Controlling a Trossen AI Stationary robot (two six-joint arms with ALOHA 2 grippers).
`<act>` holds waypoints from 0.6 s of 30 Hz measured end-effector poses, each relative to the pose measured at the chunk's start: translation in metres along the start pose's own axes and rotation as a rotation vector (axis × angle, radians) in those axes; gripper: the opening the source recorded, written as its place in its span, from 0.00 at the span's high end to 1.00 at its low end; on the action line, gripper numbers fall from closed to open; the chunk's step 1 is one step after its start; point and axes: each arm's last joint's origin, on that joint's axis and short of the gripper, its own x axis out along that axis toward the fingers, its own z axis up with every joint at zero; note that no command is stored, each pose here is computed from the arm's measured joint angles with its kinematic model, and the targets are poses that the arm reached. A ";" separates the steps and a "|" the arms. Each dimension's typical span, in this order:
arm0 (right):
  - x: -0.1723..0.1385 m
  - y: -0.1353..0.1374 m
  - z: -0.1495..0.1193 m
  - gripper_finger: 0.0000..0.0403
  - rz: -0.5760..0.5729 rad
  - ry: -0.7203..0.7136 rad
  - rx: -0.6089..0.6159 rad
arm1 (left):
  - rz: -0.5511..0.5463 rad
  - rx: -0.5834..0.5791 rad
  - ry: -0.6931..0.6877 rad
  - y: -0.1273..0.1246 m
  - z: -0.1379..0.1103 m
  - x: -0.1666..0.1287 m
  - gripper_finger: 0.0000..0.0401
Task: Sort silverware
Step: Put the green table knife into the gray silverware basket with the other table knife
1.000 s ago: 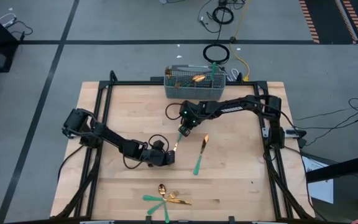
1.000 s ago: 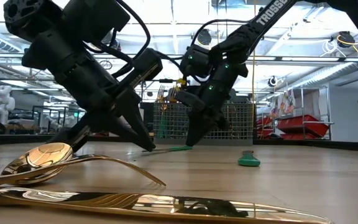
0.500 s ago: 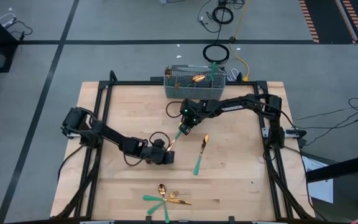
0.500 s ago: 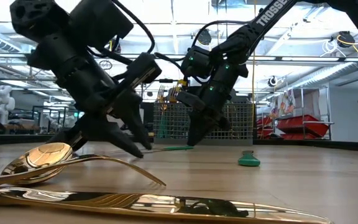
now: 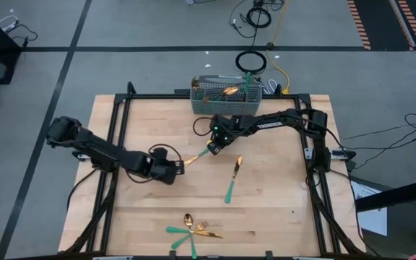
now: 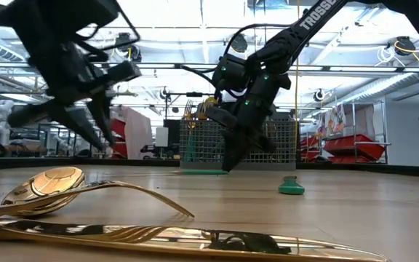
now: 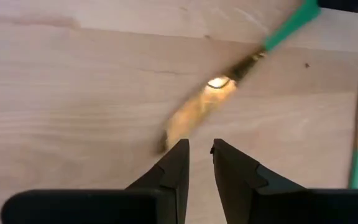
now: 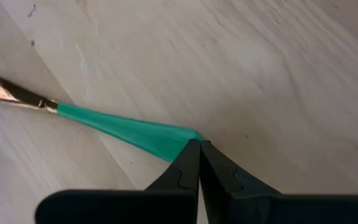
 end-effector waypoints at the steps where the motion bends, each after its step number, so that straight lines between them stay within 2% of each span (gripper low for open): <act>1: 0.000 0.000 -0.001 1.00 -0.003 0.005 0.008 | 0.019 -0.011 -0.011 0.003 0.001 -0.003 0.81; 5: 0.000 0.004 -0.004 1.00 -0.006 0.014 0.075 | 0.040 -0.168 -0.083 0.010 -0.002 -0.009 0.81; 12: 0.001 0.009 -0.008 1.00 -0.003 0.020 0.135 | 0.066 -0.202 -0.015 0.015 -0.023 -0.006 0.81; 18: 0.001 0.011 -0.009 1.00 0.010 0.028 0.152 | 0.151 -0.285 -0.057 0.040 -0.027 0.001 0.81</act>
